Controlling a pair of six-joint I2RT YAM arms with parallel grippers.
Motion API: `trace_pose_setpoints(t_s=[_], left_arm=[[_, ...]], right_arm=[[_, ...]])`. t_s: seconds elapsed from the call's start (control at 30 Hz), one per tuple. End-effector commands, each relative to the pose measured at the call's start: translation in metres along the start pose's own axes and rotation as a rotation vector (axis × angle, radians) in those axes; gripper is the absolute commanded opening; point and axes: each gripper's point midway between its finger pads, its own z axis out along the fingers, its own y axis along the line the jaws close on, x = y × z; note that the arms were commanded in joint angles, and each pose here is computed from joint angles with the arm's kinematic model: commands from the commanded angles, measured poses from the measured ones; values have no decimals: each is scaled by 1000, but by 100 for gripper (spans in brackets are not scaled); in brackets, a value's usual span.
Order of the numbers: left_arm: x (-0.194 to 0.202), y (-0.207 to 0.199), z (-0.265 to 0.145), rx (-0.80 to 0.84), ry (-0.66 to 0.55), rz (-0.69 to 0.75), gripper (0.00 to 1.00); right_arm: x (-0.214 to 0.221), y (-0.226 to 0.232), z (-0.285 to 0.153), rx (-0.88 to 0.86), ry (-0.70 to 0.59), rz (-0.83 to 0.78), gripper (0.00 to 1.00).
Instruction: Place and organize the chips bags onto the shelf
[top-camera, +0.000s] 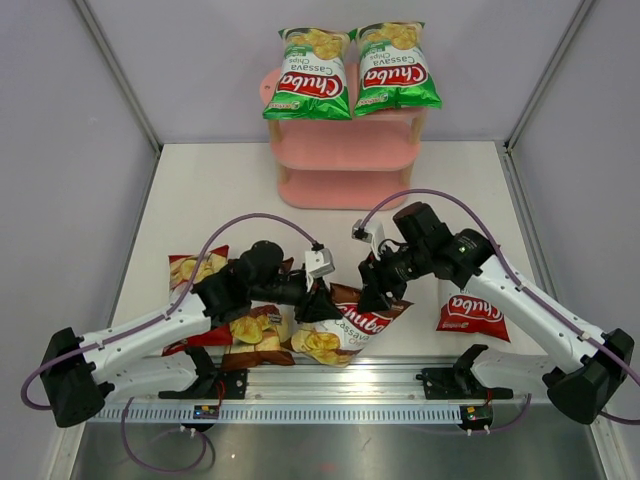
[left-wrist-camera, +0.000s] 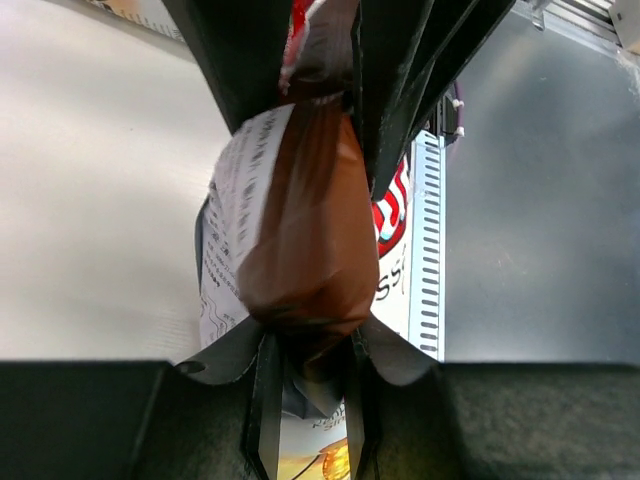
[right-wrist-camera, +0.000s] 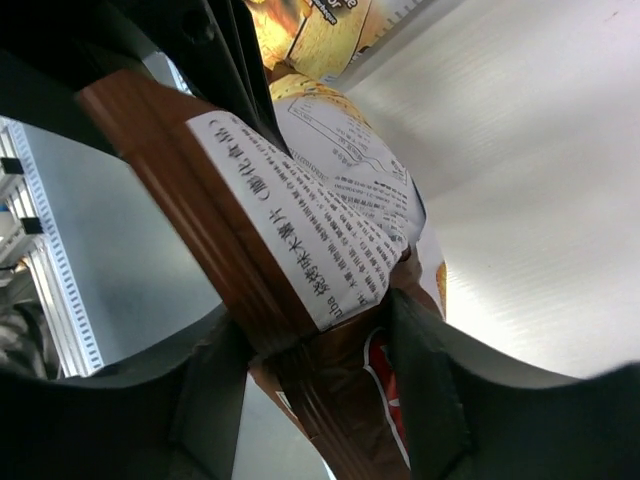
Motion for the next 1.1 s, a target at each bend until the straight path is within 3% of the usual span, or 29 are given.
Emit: trace_pose_setpoints(t_s=[0.0, 0.07, 0.1, 0.17, 0.27, 0.3, 0.33, 0.4, 0.57, 0.63, 0.8, 0.9, 0.97, 1.0, 1.07], left_arm=[[-79, -11, -10, 40, -207, 117, 0], [-82, 0, -11, -16, -215, 84, 3], [-85, 11, -12, -82, -227, 60, 10], [-82, 22, -12, -139, -220, 23, 17], [-79, 39, -14, -232, -201, -45, 30], [-84, 43, -16, -263, -213, -74, 39], [-84, 45, -17, -281, -215, -88, 56], [-85, 48, -23, -327, -222, -130, 71], [-84, 54, -48, -451, -217, -193, 90], [-95, 61, -70, -561, -271, -232, 98], [-74, 83, -127, -885, -258, -354, 99], [-46, 82, -149, -960, -215, -344, 99], [-37, 81, -170, -1014, -250, -315, 99], [-28, 88, -186, -1107, -275, -360, 99], [-26, 79, -192, -1082, -306, -373, 99]], right_arm=[[9, 12, 9, -68, 45, 5, 55], [7, 12, 6, -54, 30, -3, 47], [4, 10, 2, -24, 11, -15, 26], [0, 5, -2, 22, -15, -26, 1], [-7, 1, -11, 88, -64, -40, 0], [-8, 0, -14, 106, -75, -37, 0], [-10, 0, -16, 116, -87, -37, 0], [-13, -5, -20, 157, -108, -35, 0], [-23, -11, -29, 231, -167, 27, 0], [-29, -15, -31, 264, -193, 59, 0], [-51, -24, -41, 347, -314, 155, 0], [-58, -38, -53, 449, -408, 254, 0], [-61, -40, -62, 478, -454, 305, 0], [-62, -38, -69, 478, -502, 322, 0], [-52, -24, -72, 395, -586, 397, 0]])
